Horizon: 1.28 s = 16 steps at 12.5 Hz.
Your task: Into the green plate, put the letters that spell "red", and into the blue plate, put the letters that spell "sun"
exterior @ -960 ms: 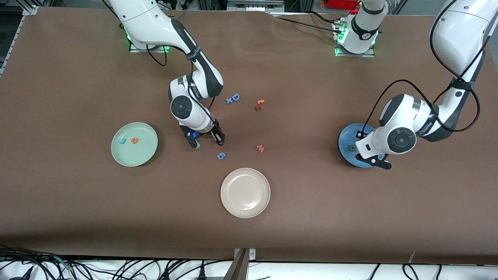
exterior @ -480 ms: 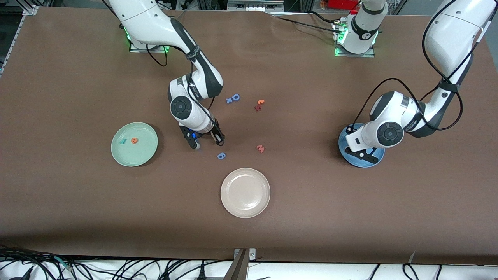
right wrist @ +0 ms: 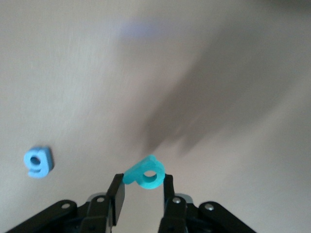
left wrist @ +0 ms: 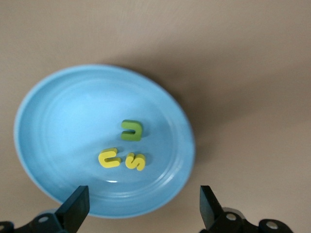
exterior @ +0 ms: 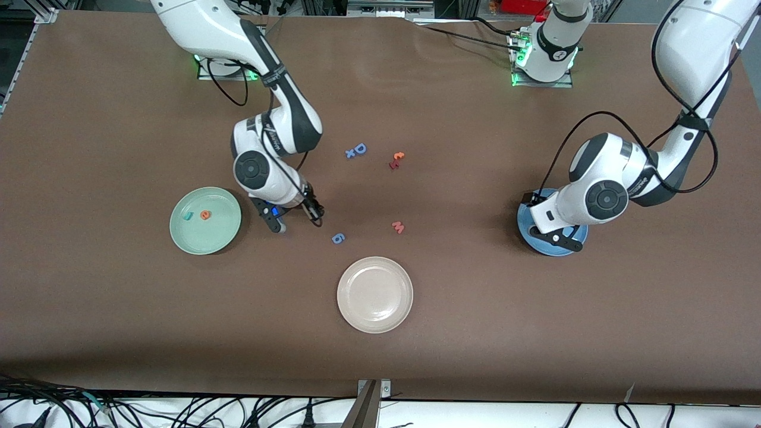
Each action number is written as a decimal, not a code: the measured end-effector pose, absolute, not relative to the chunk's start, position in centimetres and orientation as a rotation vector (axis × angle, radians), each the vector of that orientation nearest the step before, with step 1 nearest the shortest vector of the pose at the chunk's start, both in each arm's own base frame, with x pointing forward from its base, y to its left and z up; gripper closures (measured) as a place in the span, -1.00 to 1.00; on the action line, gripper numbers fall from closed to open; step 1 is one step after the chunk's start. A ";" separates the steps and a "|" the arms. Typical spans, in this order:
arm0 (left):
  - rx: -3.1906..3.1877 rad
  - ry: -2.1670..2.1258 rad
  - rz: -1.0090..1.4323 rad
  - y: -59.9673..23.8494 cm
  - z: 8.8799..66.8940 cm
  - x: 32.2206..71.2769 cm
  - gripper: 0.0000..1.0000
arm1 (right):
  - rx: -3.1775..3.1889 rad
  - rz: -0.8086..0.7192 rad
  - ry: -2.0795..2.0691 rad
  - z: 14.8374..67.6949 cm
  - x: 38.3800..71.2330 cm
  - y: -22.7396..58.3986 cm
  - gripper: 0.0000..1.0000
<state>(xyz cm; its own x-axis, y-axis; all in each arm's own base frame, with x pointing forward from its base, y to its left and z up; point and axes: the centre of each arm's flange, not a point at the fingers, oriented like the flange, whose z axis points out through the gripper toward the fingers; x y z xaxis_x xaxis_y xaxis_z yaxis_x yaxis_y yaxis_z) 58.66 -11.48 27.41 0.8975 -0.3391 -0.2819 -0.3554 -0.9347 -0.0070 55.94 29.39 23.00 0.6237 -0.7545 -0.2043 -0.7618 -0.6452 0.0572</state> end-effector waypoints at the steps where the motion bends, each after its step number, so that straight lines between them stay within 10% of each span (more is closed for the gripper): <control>1: -2.978 0.556 0.425 -12.3 30.4 59.0 -1.00 | -2.840 0.349 1.257 23.7 56.7 26.9 0.28; 8: -2.999 0.345 0.162 -8.6 51.9 64.0 -1.00 | -3.019 0.493 0.837 25.6 59.4 9.3 0.28; 16: -3.094 0.234 0.085 -7.0 55.6 64.4 -1.00 | -3.061 0.590 0.720 20.7 58.8 6.0 0.28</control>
